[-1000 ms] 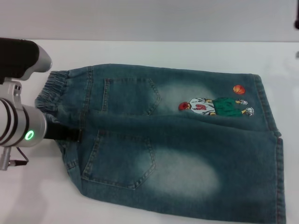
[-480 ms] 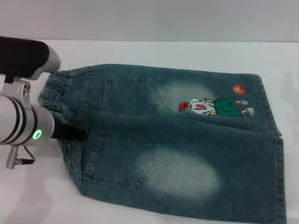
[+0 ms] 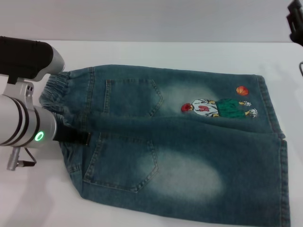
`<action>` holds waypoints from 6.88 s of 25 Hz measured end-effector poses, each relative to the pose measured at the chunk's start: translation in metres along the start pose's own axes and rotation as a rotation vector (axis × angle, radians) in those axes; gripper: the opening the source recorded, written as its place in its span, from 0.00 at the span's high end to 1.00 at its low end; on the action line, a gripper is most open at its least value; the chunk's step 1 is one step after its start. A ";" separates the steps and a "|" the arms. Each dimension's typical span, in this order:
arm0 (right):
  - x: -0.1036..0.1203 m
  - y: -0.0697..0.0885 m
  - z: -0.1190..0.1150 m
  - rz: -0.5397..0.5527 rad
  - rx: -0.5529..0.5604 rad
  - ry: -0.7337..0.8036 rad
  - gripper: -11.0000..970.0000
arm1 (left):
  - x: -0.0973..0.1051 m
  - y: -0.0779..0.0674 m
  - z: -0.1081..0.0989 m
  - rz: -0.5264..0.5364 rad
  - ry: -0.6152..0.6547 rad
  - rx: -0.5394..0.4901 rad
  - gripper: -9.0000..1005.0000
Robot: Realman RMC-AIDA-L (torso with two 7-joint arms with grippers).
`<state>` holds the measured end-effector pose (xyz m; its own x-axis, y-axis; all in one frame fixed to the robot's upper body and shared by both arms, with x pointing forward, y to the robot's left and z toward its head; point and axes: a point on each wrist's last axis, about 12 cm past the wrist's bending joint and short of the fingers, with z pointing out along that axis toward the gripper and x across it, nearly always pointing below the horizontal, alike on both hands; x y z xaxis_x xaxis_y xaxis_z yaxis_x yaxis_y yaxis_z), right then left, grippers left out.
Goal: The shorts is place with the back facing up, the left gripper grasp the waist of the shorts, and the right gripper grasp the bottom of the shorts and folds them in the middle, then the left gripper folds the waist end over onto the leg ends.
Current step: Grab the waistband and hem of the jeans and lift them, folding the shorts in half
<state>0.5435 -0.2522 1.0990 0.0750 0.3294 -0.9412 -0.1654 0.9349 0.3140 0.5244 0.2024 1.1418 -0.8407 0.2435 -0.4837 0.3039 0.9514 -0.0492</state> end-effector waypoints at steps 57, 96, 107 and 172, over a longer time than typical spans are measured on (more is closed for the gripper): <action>-0.066 0.015 -0.086 -0.107 0.051 1.277 0.34 | -0.020 -0.005 -0.008 0.042 -0.049 0.012 0.95; -0.031 0.006 -0.108 0.040 0.047 1.404 0.34 | -0.023 -0.006 -0.005 0.060 -0.035 0.008 0.94; -0.027 0.008 -0.107 0.051 0.035 1.407 0.35 | -0.024 -0.007 -0.004 0.062 -0.038 0.010 0.94; -0.048 0.014 -0.055 -0.027 -0.192 0.967 0.99 | -0.029 -0.005 -0.003 0.033 -0.137 0.025 0.92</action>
<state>0.4838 -0.2620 1.1418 -0.7412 -0.0216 -0.6709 -0.3389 0.8748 0.3463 0.5463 0.1912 1.1588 -0.7614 0.2453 -0.6001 0.3430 0.9379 -0.0518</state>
